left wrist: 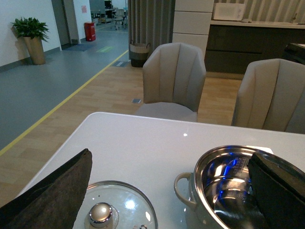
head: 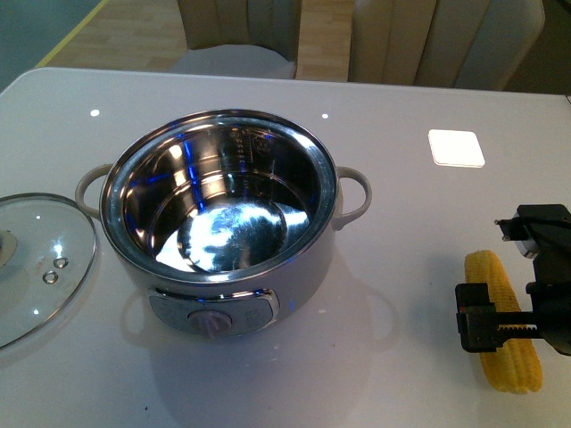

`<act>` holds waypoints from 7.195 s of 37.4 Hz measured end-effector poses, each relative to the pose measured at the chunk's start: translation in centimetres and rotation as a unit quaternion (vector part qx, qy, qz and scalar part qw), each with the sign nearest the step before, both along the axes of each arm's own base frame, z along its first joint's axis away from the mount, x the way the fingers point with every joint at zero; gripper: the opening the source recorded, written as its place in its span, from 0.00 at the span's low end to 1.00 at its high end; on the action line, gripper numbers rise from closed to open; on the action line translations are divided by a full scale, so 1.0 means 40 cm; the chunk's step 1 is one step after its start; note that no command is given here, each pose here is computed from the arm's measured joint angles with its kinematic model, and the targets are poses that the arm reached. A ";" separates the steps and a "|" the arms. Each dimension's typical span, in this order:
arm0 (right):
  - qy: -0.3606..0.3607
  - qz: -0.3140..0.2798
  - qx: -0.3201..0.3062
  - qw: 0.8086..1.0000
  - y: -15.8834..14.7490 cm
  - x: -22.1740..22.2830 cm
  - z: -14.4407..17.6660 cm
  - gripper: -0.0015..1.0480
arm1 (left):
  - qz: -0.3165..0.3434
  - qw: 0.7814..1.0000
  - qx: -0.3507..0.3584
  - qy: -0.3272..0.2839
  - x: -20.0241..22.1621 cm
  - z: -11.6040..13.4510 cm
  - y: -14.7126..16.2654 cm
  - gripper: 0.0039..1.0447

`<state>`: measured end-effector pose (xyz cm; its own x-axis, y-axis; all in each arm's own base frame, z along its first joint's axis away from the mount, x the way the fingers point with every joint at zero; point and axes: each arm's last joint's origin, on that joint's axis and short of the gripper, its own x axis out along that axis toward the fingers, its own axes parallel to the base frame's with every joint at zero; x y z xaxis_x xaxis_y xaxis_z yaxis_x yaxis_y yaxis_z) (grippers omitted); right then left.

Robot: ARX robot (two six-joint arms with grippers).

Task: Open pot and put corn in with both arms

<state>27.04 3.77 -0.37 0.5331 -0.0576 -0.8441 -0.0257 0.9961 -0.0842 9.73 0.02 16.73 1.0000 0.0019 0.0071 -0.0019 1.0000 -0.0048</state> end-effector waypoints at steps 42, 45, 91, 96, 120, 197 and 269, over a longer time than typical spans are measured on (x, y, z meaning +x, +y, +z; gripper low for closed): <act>-0.124 0.076 0.158 0.977 0.079 0.009 0.381 0.22 | 0.000 1.000 0.000 0.000 0.000 0.000 0.000 0.94; -0.140 0.084 0.180 0.970 0.122 0.032 0.418 0.22 | 0.000 1.000 0.000 0.000 0.000 0.000 0.000 0.94; -0.039 0.101 0.224 0.969 0.518 0.198 0.338 0.22 | 0.000 1.000 0.000 0.000 0.000 0.000 0.000 0.94; -0.031 0.099 0.220 0.970 0.545 0.208 0.322 0.22 | 0.000 1.000 0.000 0.000 0.000 0.000 0.000 0.94; -0.007 0.102 0.204 0.974 0.577 0.205 0.279 0.92 | 0.000 1.000 0.000 0.000 0.000 0.000 0.000 0.94; -0.486 0.008 0.045 0.873 -0.094 -0.344 0.433 0.02 | 0.000 1.000 0.000 0.000 0.000 0.000 0.000 0.94; -0.489 0.009 0.045 0.871 -0.094 -0.433 0.433 0.50 | 0.000 1.000 0.000 0.000 0.000 0.000 0.000 0.94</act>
<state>9.70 0.02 16.93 0.9999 0.0004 0.0139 -0.0004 1.0000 0.0036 9.73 0.02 16.73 1.0000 0.0019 0.0071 -0.0019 1.0000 -0.0048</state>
